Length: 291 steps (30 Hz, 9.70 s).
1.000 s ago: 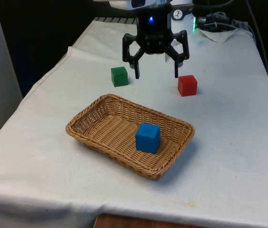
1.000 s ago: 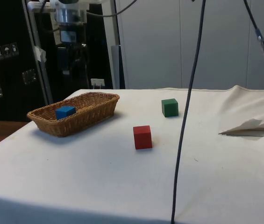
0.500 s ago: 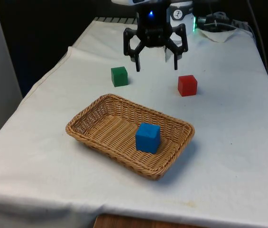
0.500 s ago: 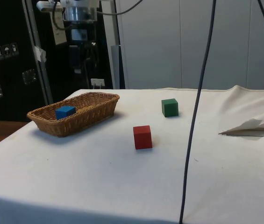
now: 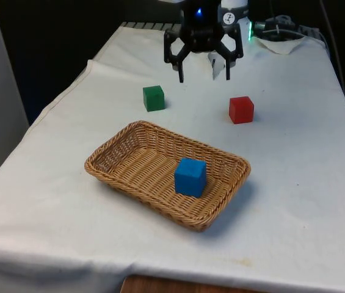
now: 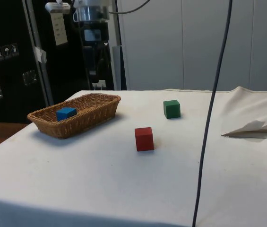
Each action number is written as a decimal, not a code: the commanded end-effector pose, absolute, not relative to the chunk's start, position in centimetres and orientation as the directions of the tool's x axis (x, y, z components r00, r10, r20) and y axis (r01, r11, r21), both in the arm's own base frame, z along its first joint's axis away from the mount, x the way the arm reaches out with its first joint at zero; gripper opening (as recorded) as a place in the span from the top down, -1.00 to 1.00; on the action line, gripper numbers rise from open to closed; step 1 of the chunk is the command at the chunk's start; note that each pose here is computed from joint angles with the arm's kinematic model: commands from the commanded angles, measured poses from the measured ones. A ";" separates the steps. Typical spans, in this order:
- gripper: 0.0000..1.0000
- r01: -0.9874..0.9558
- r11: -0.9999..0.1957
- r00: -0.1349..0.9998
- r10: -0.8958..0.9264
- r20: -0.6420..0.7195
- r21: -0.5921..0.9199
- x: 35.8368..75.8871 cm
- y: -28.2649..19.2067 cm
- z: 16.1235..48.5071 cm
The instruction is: Pick up exactly two blocks and place them into the basket.
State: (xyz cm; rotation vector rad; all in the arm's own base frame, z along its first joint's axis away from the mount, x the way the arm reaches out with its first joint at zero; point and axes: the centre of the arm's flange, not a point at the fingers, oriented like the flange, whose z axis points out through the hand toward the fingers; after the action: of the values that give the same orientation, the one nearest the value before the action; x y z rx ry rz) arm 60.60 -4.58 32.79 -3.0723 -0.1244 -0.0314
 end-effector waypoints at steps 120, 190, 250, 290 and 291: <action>-1.00 0.178 -0.983 0.983 0.176 0.045 -0.046 46.3 5.1 19.1; 0.95 0.175 -0.982 0.983 0.170 0.070 -0.077 56.5 1.9 29.5; 0.95 0.105 -0.992 0.992 0.109 0.066 0.064 68.7 -10.0 25.8; -1.00 0.036 -0.998 0.997 0.039 0.066 0.056 69.6 -12.7 22.5; -1.00 0.035 -0.998 0.997 0.039 0.066 0.055 69.6 -12.7 22.5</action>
State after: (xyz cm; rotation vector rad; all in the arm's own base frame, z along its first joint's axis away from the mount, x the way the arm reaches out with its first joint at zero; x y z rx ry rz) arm 69.51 -12.71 22.50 -3.1991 -0.0574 -0.1069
